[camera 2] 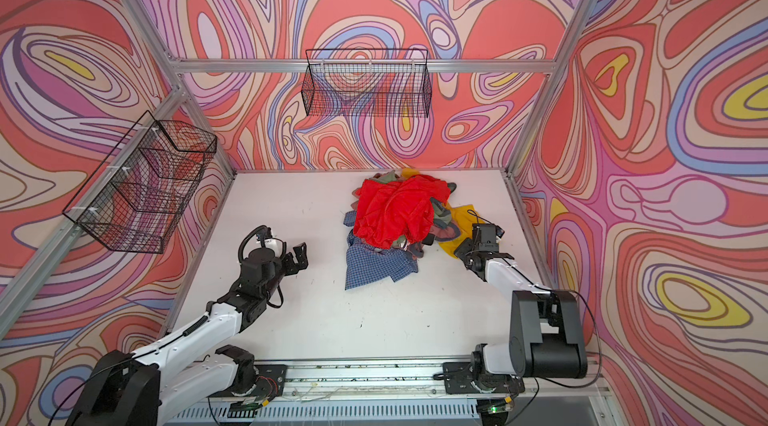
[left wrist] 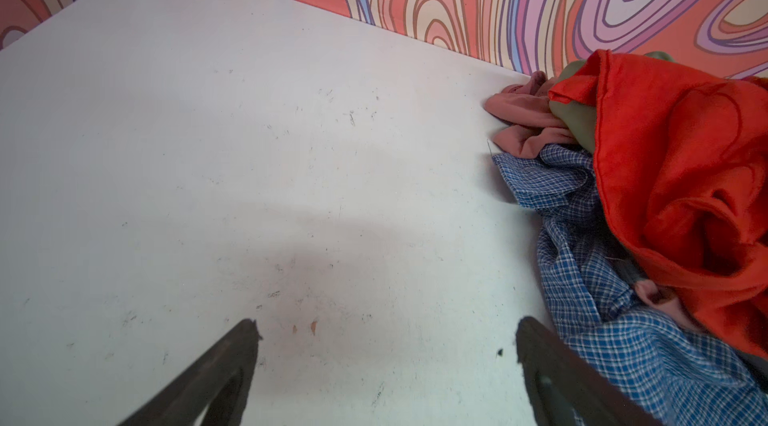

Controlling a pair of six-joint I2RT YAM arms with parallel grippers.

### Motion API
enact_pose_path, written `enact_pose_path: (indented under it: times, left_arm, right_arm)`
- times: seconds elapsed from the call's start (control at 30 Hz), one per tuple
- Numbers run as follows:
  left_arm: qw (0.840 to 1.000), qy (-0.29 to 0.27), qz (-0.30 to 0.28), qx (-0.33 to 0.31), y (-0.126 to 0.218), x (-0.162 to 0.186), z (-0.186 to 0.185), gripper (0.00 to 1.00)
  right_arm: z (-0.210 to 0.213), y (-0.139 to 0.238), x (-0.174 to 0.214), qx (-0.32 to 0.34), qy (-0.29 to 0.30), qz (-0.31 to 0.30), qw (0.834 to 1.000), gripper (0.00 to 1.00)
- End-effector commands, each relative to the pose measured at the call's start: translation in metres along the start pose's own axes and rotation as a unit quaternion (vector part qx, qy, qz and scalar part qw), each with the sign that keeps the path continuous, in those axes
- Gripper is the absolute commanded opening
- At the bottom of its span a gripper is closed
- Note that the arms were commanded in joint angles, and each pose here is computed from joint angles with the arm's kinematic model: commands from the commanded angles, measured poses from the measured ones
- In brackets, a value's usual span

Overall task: Pick out a specific cloth from the pile
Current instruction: 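Lower the right gripper onto the yellow shirt at the pile's edge and grasp it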

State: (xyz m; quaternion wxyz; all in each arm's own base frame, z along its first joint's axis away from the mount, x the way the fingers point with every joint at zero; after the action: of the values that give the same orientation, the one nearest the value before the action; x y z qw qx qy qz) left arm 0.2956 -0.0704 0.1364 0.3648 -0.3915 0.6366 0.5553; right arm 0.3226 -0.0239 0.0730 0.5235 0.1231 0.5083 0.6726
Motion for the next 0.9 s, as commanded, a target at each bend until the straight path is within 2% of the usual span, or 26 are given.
enact_pose_path:
  times: [0.0, 0.23, 0.4, 0.67, 0.8, 0.87]
  left_arm:
    - [1.0, 0.009, -0.007, -0.006, 0.003, 0.0, 0.002, 1.0]
    - [1.0, 0.015, 0.001, 0.015, -0.001, 0.0, -0.005, 1.0]
    - [0.999, 0.02, 0.014, 0.039, -0.005, 0.002, -0.014, 1.0]
    - [0.998, 0.023, 0.035, 0.043, -0.009, 0.008, -0.017, 1.0]
    - [0.998, 0.025, 0.041, 0.047, -0.012, 0.009, -0.019, 1.0]
    - [0.998, 0.022, 0.048, 0.045, -0.014, 0.01, -0.02, 0.99]
  right_arm:
    - [0.006, -0.009, -0.008, -0.009, -0.003, -0.007, 1.0, 0.64]
    - [0.016, -0.023, -0.012, -0.027, 0.014, -0.013, 0.999, 0.66]
    - [0.02, -0.033, -0.013, -0.052, 0.018, -0.021, 0.998, 0.58]
    - [0.04, -0.026, -0.015, -0.142, 0.032, -0.043, 0.988, 0.15]
    - [0.051, -0.015, -0.016, -0.171, 0.055, -0.046, 0.983, 0.02]
    - [0.061, -0.004, -0.015, -0.205, 0.073, -0.043, 0.975, 0.0]
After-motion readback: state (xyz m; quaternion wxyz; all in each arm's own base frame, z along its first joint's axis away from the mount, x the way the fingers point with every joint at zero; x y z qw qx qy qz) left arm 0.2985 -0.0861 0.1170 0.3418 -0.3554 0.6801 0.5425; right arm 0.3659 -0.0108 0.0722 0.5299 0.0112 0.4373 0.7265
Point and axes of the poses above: each gripper's point midway between its finger pads, its own y axis back along the fingers, its own z axis along the line the jaws close on, x = y × z, the point moved 3 cm from there along y, back along the fingers, and after that the axes turned 12 degrees about -y, right-handed, at the moved point
